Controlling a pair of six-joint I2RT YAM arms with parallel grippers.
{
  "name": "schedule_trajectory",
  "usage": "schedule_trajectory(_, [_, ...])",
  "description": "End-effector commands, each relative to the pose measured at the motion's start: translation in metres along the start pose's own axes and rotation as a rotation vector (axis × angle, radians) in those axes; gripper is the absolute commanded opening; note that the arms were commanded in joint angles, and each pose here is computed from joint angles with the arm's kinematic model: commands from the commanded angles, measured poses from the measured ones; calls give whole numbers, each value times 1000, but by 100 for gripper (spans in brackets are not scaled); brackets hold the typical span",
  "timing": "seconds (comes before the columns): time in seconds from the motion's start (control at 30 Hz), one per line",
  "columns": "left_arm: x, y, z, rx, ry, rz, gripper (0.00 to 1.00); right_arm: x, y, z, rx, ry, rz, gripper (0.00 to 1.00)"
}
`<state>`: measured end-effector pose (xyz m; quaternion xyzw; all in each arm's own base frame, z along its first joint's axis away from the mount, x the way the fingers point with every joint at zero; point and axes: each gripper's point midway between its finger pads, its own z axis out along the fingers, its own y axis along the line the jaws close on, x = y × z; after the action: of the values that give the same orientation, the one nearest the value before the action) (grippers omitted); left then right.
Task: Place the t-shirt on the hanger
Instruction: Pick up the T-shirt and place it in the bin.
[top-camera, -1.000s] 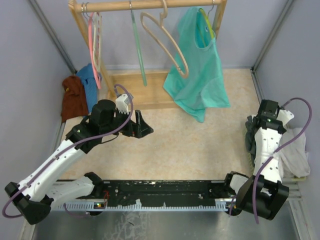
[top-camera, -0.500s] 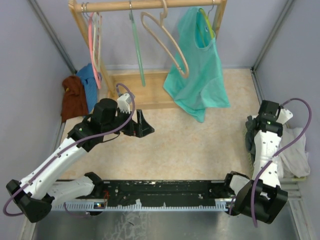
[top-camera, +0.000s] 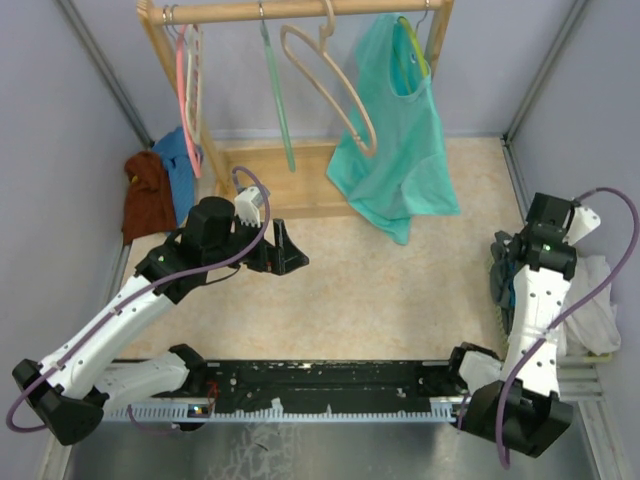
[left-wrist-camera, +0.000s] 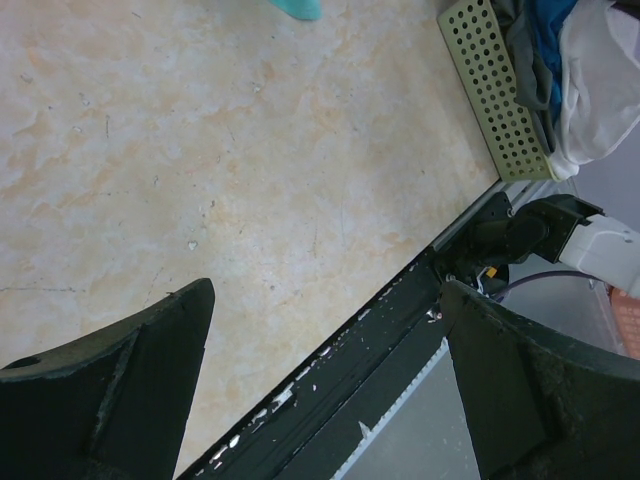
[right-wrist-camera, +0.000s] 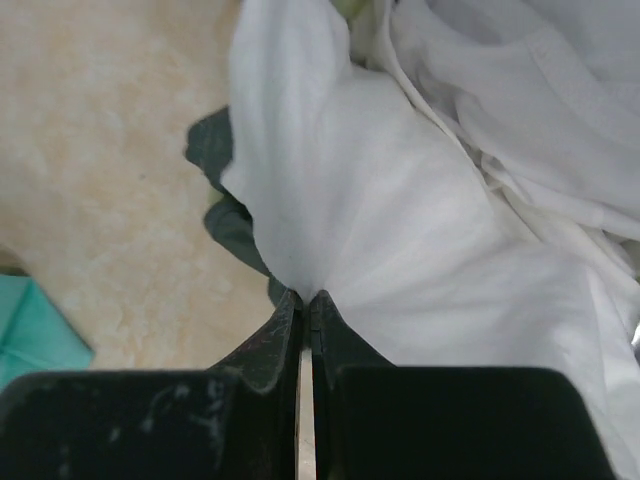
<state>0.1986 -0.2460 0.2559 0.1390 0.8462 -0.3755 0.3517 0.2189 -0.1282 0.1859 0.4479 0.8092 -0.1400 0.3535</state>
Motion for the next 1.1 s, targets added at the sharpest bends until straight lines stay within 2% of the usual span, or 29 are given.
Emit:
schedule_trajectory(0.0, [-10, -11, -4, 38, -32, 7, 100, -59, 18, -55, -154, -179, 66, 0])
schedule_trajectory(0.23, [-11, -12, -4, 46, -34, 8, 99, -90, 44, -113, -380, -279, 99, 0])
schedule_trajectory(0.43, [-9, -12, -6, 46, -31, 15, 99, -119, 78, -173, -650, -361, 148, 0])
schedule_trajectory(0.6, [-9, -12, -10, 46, -39, 29, 100, -156, 73, -217, -666, -466, 158, 0])
schedule_trajectory(0.7, [-8, -12, -11, 52, -40, 30, 99, -162, 69, -210, -612, -470, 150, 0])
schedule_trajectory(0.93, [-6, -12, -14, 57, -48, 33, 99, -113, 53, -147, -482, -363, 128, 0])
schedule_trajectory(1.07, [-3, -12, -15, 61, -49, 27, 100, -93, 40, -125, -405, -331, 103, 0])
